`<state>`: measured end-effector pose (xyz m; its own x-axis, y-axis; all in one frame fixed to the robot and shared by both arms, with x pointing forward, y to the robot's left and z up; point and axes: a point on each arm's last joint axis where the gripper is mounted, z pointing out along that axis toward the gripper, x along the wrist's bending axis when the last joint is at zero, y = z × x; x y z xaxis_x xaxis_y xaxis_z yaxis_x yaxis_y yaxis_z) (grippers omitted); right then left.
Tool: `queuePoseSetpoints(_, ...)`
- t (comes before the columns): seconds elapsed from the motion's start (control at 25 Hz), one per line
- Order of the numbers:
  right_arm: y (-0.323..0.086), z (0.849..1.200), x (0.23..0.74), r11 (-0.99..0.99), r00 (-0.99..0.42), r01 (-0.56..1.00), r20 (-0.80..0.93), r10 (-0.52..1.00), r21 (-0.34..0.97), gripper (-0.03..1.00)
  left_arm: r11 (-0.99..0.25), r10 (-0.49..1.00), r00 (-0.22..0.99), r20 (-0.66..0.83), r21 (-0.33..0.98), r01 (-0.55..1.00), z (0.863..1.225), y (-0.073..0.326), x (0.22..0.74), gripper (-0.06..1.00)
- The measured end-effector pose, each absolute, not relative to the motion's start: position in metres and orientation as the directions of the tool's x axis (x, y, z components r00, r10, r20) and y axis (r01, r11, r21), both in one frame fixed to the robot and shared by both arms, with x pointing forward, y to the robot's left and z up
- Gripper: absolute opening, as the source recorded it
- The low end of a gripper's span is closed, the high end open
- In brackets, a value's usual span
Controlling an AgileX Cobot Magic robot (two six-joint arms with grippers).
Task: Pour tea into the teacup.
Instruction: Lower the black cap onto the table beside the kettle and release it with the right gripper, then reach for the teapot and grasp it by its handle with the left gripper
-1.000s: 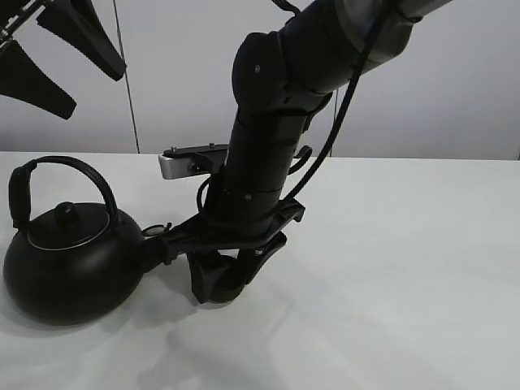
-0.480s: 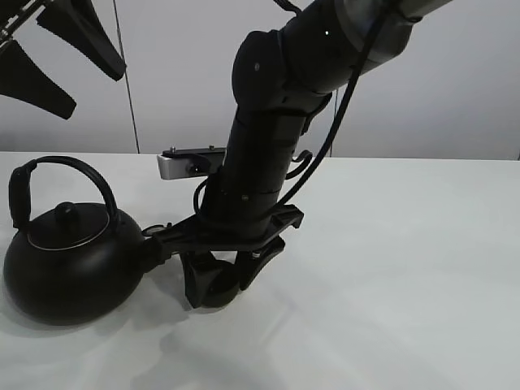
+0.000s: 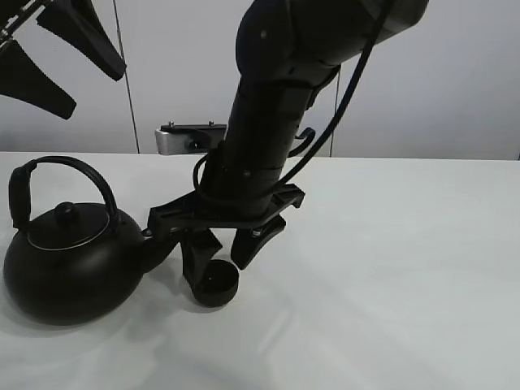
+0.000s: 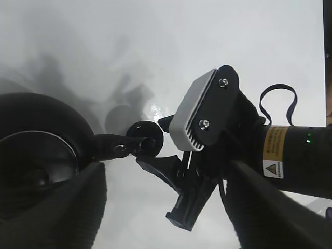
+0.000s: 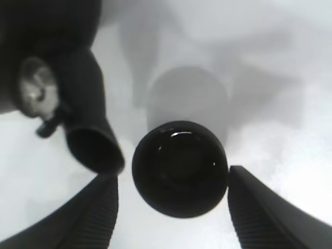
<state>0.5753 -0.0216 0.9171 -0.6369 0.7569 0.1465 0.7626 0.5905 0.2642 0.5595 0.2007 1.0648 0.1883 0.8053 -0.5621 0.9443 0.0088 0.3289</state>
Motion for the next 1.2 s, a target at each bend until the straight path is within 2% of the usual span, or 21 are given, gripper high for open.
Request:
queuePoseSetpoints(0.48, -0.027, 0.957, 0.569, 0.592, -0.65, 0.746, 0.145, 0.746, 0.305, 0.42, 0.009, 0.805, 0.188, -0.562, 0.329, 0.944, 1.065, 0.201, 0.559, 0.48)
queuePoseSetpoints(0.72, -0.045, 0.982, 0.573, 0.559, -0.622, 0.765, 0.144, 0.77, 0.32, 0.42, 0.009, 0.805, 0.188, -0.562, 0.329, 0.944, 1.065, 0.201, 0.559, 0.48)
queuePoseSetpoints(0.96, -0.094, 1.005, 0.593, 0.475, -0.528, 0.816, 0.093, 0.844, 0.328, 0.42, 0.01, 0.806, 0.188, -0.562, 0.331, 0.944, 1.065, 0.201, 0.56, 0.48)
queuePoseSetpoints(1.2, -0.182, 1.05, 0.609, 0.381, -0.394, 0.844, -0.046, 0.918, 0.376, 0.42, 0.011, 0.806, 0.188, -0.562, 0.331, 0.943, 1.065, 0.201, 0.56, 0.48)
